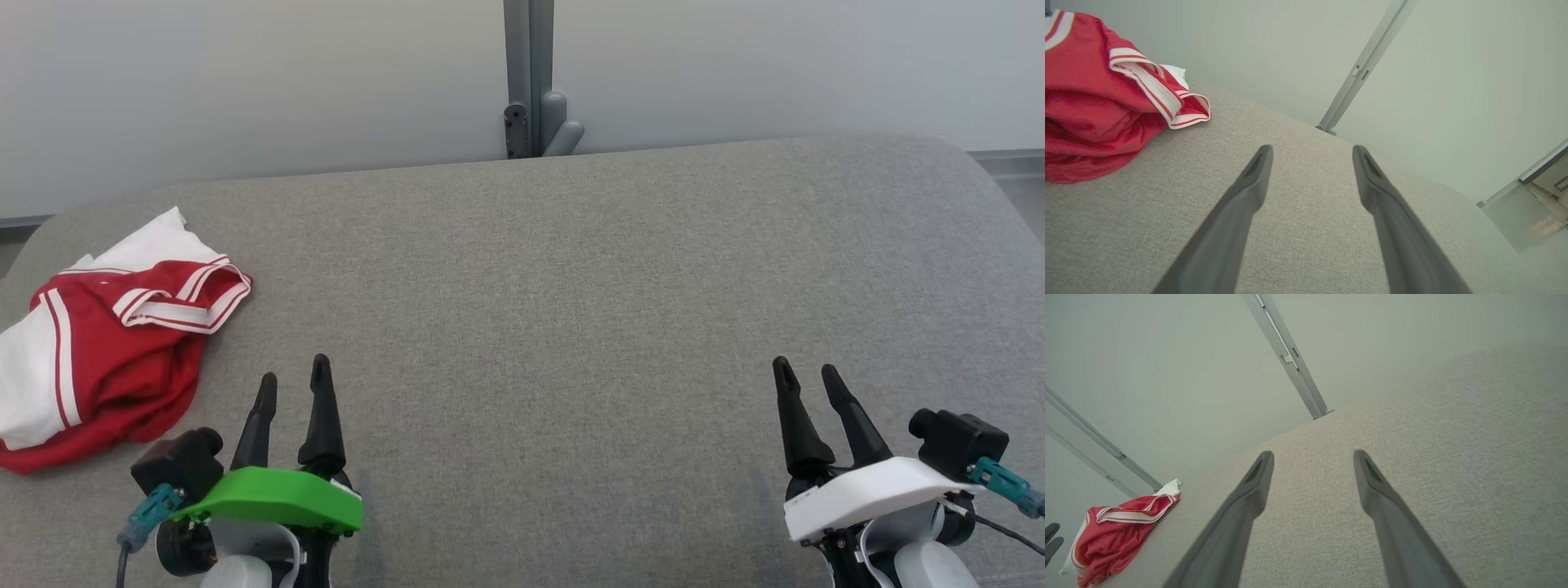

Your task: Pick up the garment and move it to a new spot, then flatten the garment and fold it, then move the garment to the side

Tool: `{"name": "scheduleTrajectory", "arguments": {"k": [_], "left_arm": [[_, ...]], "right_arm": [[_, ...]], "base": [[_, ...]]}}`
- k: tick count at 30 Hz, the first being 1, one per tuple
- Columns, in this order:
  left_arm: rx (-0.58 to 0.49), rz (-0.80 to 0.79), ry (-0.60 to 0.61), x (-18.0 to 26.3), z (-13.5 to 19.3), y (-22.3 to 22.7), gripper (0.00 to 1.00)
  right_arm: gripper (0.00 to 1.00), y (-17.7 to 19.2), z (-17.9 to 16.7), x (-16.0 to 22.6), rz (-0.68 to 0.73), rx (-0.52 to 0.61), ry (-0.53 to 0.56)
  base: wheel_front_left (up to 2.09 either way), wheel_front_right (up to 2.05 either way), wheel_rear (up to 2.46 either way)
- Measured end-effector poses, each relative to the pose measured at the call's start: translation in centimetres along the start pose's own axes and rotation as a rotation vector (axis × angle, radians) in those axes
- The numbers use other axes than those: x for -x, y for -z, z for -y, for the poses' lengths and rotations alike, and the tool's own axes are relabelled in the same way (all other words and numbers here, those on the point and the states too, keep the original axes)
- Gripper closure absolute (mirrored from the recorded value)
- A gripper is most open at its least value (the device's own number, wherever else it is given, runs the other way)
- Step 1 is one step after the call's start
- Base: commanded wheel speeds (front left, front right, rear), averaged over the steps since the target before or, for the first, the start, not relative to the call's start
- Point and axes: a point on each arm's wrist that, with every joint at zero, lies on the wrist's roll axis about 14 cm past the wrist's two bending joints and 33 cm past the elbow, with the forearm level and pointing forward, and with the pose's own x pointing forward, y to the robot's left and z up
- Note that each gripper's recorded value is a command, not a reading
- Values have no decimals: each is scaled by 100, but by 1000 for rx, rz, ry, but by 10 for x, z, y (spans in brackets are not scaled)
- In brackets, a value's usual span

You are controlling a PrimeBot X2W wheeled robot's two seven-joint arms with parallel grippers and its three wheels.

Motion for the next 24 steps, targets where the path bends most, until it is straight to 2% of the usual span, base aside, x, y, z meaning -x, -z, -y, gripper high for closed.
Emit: {"name": "scheduleTrajectory", "arguments": {"k": [11,24], "left_arm": [[-166,33,25,3,11,-4,0],[-252,58,34,8,13,-6,0]], "right_arm": [[0,-2,-13,2,16,122,-48],[0,-9,-30,5,58,211,-105]], "base": [[0,0,0],[0,0,0]]}}
